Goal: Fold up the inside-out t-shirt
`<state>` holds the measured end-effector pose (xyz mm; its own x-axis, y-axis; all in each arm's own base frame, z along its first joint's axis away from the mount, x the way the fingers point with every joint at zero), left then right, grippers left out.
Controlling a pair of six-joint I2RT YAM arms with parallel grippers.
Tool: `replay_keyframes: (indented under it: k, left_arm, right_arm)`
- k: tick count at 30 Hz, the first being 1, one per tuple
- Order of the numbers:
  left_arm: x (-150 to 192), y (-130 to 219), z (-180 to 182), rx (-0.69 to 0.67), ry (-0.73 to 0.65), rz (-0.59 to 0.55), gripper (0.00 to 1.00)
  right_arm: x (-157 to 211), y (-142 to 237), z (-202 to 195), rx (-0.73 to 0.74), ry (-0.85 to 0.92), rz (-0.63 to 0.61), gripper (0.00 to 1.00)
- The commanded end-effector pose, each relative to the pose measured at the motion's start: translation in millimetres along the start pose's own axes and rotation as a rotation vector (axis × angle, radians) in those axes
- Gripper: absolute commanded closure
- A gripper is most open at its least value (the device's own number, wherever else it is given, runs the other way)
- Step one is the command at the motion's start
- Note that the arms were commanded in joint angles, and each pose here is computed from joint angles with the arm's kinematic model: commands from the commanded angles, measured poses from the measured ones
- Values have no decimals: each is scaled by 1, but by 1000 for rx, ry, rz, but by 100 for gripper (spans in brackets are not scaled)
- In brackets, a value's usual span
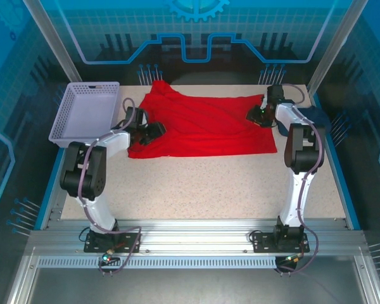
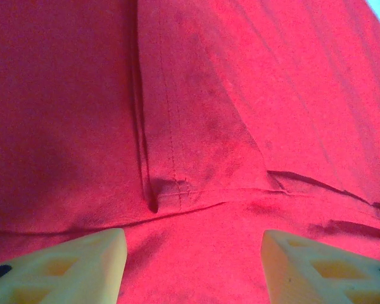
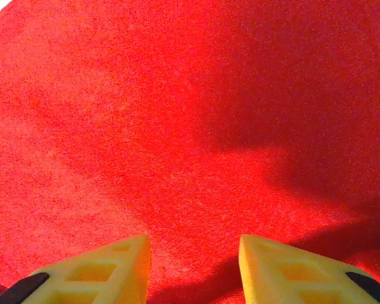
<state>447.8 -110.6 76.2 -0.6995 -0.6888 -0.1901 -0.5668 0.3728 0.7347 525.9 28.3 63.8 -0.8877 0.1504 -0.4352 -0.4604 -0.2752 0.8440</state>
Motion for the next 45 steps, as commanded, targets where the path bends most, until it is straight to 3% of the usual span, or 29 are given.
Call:
replay_keyframes:
  k: [1, 8, 27, 40, 44, 45]
  left_arm:
    - [2, -13, -4, -16, -24, 26, 41]
    - [3, -35, -4, -40, -47, 53, 45]
    - [-4, -52, -16, -35, -68, 78, 99]
    - [-21, -39, -48, 22, -113, 35, 100]
    - [-25, -26, -34, -58, -141, -16, 100]
    - [-25, -23, -27, -84, -147, -38, 93]
  right_arm:
    - [4, 17, 7, -28, -13, -11, 58]
    - [14, 29, 6, -25, -14, -20, 57]
    - [23, 30, -2, -21, -25, -8, 57]
    - [25, 35, -7, -18, -32, -15, 57]
    - [25, 39, -6, -17, -27, -20, 57]
    - [26, 39, -6, -17, -28, -22, 57]
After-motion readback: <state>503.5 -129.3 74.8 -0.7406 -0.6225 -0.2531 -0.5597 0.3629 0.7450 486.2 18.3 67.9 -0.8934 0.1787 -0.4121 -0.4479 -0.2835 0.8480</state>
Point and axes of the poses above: each hand's point on the last joint's axis, 136 mm out from that joint toward the fingers, its own y axis back along the fingers, its own z axis along the line the jaws close on, x = y × z, the point moved 1 cm from there along y, back along the fingers, and after that the axes turned 15 degrees about y, right-handed, at the moved point
